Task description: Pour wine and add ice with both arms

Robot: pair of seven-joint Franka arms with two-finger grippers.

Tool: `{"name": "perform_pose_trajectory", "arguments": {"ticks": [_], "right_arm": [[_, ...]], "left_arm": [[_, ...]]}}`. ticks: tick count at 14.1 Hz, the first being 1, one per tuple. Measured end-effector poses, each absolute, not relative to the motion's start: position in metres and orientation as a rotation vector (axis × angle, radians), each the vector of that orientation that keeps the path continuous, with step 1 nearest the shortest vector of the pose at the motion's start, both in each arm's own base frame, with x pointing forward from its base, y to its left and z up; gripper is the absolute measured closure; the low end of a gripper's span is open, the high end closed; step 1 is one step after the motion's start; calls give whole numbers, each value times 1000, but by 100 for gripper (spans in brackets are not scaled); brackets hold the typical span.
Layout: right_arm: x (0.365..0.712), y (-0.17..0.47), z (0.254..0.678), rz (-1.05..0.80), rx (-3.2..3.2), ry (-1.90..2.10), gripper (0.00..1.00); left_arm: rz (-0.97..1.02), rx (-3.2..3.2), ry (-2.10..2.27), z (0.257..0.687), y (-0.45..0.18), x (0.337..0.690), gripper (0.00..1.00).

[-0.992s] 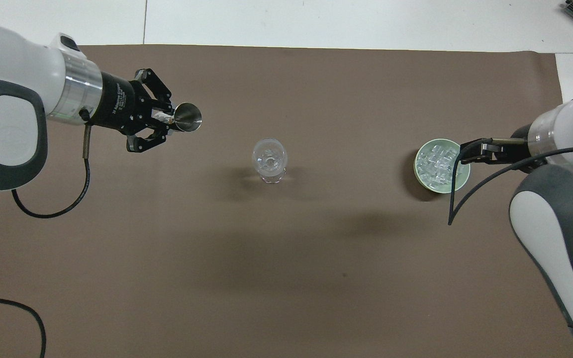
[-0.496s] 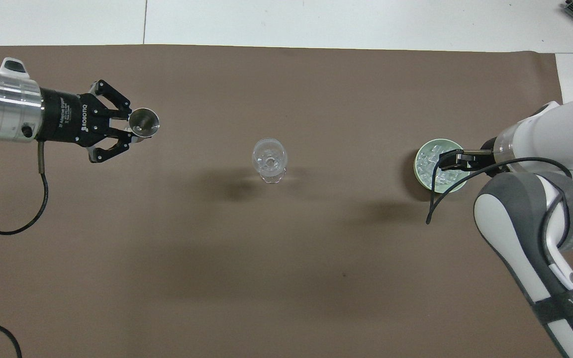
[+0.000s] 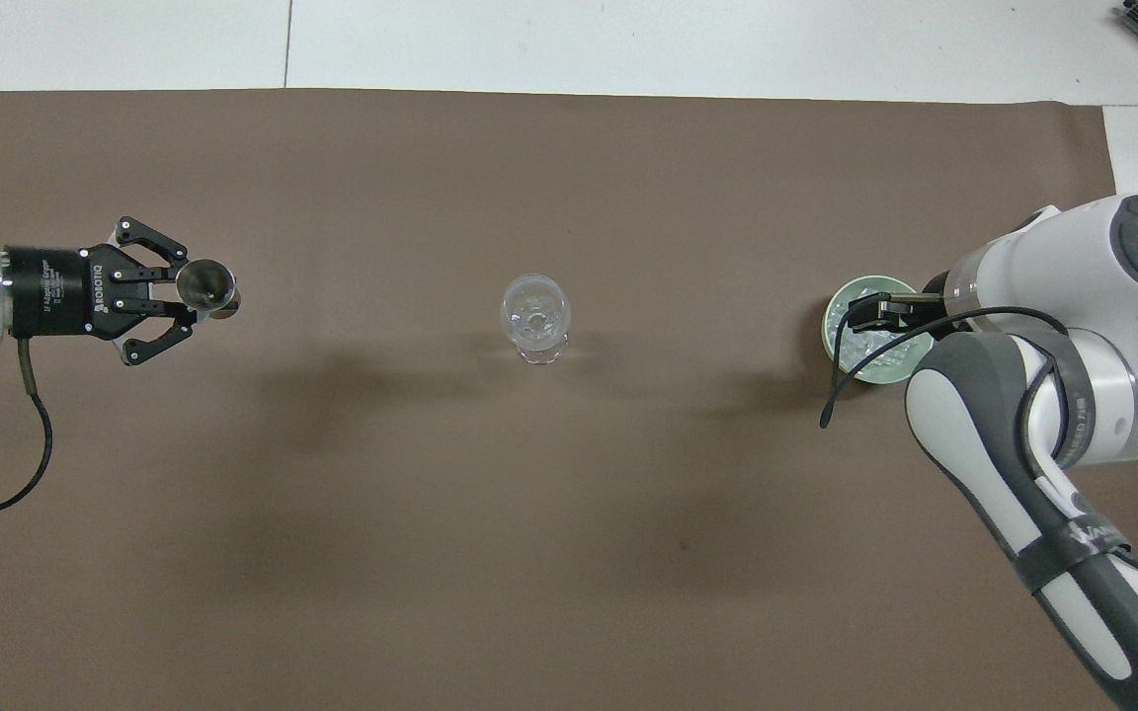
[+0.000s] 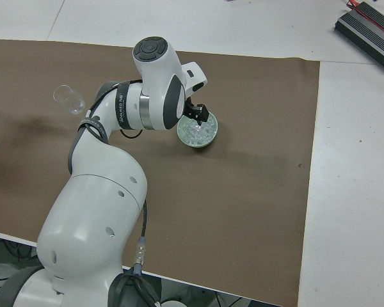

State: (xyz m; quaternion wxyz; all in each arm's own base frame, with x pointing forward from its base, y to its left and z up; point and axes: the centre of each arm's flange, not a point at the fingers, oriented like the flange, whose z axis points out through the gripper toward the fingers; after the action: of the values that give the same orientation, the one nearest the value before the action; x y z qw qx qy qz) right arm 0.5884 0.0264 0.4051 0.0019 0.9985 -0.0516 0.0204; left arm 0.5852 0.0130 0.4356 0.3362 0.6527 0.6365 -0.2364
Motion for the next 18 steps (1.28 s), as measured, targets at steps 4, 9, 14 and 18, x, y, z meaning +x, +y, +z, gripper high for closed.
{"name": "perform_pose_trajectory", "arguments": {"ticks": [4,9,14,18], "right_arm": [[587,18,391,88,3118,-147,0],[590,14,365,102,3093,-100,0],[594,15,355,123,3090,-83,0],[598,15,342,145,3062,-31,0]], "left_arm": [[-653,1594,1721,406,50,586,77],[-714,1421,1764,365,76,576,77],[-745,1291,1814,329,88,562,77],[-750,1222,1808,297,105,544,77]]}}
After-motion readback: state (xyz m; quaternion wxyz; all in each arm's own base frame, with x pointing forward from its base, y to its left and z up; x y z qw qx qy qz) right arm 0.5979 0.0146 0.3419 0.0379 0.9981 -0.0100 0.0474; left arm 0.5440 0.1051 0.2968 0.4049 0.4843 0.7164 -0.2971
